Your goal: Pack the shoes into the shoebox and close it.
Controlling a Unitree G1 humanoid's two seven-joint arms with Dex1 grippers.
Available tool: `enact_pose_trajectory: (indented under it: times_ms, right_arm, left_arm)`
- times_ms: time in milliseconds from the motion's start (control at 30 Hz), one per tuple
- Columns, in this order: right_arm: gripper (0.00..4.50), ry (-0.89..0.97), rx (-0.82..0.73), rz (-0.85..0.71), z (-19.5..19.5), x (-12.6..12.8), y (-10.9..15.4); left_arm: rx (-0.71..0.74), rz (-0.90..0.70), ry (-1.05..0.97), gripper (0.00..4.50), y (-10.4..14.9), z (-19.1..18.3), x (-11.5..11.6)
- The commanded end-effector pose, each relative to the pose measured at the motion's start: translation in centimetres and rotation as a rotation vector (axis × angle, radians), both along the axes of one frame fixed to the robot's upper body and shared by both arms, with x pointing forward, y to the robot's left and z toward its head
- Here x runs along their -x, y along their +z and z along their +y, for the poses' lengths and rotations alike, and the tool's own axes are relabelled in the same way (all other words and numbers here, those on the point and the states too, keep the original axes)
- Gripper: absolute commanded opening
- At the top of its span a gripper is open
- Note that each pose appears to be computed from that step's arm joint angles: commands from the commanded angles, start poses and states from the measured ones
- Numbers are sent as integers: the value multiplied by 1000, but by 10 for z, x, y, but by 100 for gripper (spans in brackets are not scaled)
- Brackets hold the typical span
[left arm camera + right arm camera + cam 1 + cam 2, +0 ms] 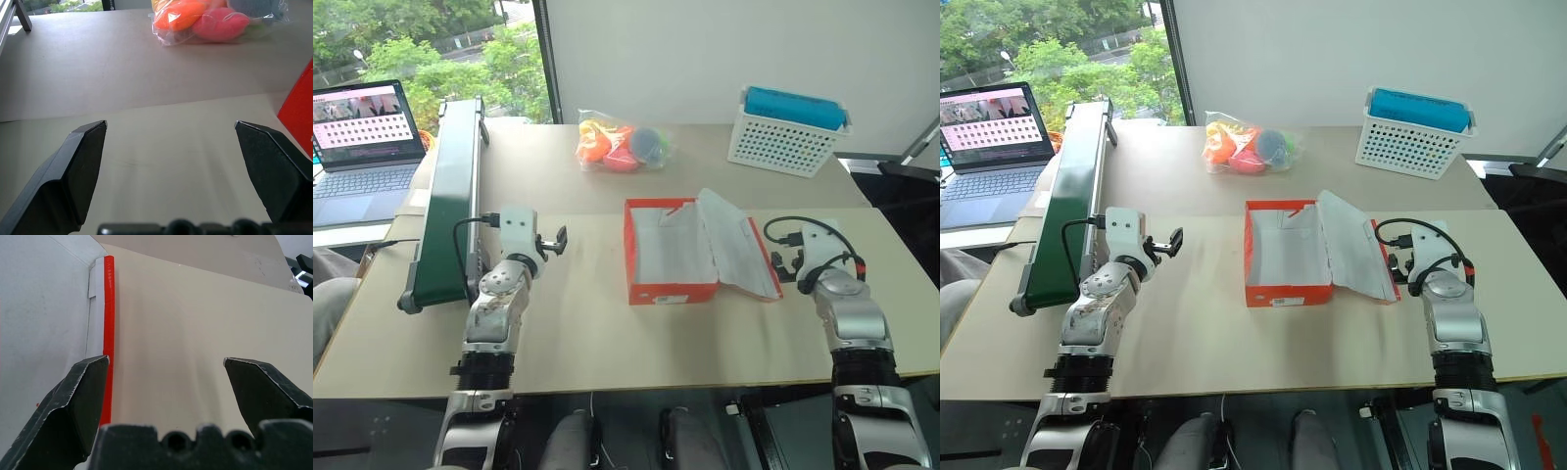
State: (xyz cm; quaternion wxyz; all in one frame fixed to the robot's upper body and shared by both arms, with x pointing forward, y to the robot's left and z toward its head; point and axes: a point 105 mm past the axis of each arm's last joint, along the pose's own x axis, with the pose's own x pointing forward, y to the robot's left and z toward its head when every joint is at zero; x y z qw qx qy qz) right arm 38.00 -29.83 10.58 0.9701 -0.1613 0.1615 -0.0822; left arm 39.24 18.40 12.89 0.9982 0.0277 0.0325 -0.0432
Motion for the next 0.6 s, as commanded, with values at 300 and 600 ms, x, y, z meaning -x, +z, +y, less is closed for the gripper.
enact_pose_trajectory:
  times_ms: [300,600]
  right_arm:
    - [445,554,-356,-395,115,0,124]
    - [445,1202,-283,-131,214,77,95]
  left_arm:
    - [3,-190,-48,450,40,-9,5]
    - [53,-103,144,450,34,73,13]
